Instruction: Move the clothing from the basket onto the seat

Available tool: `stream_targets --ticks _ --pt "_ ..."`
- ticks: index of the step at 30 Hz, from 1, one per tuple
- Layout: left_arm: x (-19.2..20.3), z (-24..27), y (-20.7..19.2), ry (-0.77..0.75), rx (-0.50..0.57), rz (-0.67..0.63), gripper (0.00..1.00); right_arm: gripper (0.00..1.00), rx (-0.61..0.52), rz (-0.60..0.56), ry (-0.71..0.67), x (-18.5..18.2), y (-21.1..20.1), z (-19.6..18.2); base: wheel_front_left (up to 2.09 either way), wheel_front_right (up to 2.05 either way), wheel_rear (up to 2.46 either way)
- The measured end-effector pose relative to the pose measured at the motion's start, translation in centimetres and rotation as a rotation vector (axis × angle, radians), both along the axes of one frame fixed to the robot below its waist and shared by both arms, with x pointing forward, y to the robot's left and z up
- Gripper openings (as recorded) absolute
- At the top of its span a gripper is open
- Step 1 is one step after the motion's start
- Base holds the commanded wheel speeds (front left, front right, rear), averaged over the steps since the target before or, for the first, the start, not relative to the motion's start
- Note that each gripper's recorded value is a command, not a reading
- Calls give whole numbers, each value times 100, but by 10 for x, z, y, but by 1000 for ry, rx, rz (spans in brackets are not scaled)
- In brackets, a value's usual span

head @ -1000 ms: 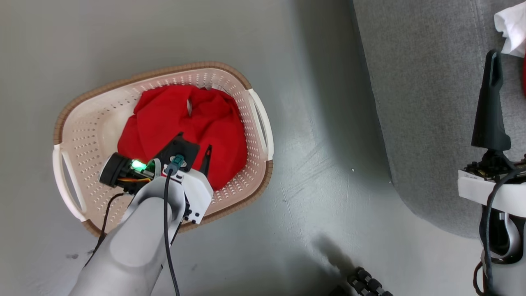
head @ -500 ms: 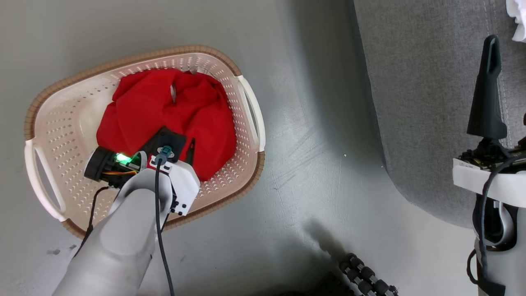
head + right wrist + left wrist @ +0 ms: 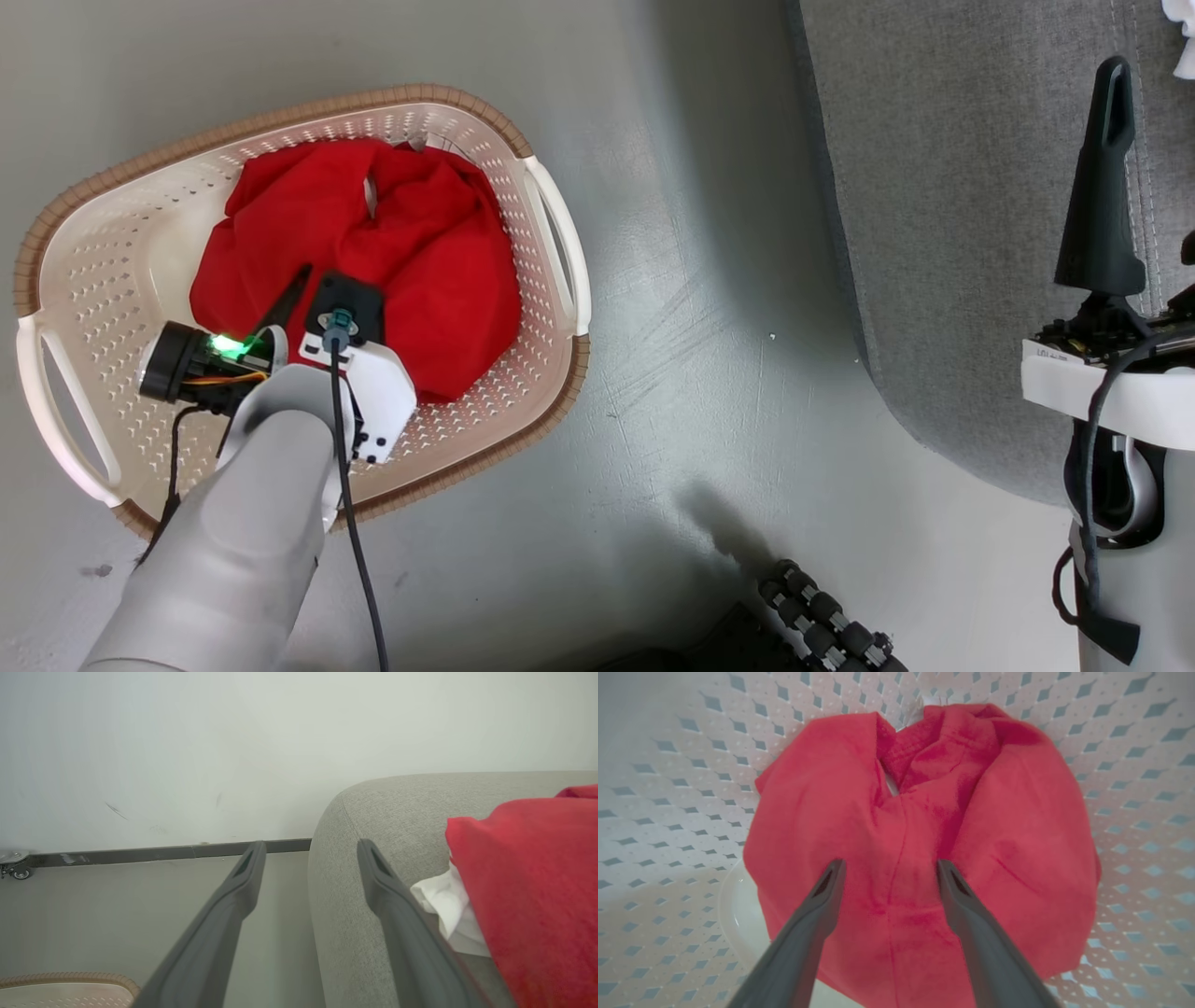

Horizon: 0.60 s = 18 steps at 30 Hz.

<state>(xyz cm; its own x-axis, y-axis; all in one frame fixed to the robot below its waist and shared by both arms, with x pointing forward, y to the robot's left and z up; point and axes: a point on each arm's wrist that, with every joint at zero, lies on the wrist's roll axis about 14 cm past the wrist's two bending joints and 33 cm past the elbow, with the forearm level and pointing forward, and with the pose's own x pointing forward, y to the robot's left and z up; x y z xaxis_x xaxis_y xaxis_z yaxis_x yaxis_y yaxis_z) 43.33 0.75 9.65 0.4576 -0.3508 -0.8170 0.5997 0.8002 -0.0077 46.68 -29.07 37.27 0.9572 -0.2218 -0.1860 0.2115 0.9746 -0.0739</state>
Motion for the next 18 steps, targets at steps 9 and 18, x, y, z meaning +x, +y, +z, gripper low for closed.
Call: stream_targets --ticks 9,18 --pt "3 -1 -4 -13 -3 16 100 100 4 0 16 -1 0 -8 0 0 0" --pt "7 3 -14 -38 -39 7 0 100 6 1 11 2 0 -10 0 0 0"
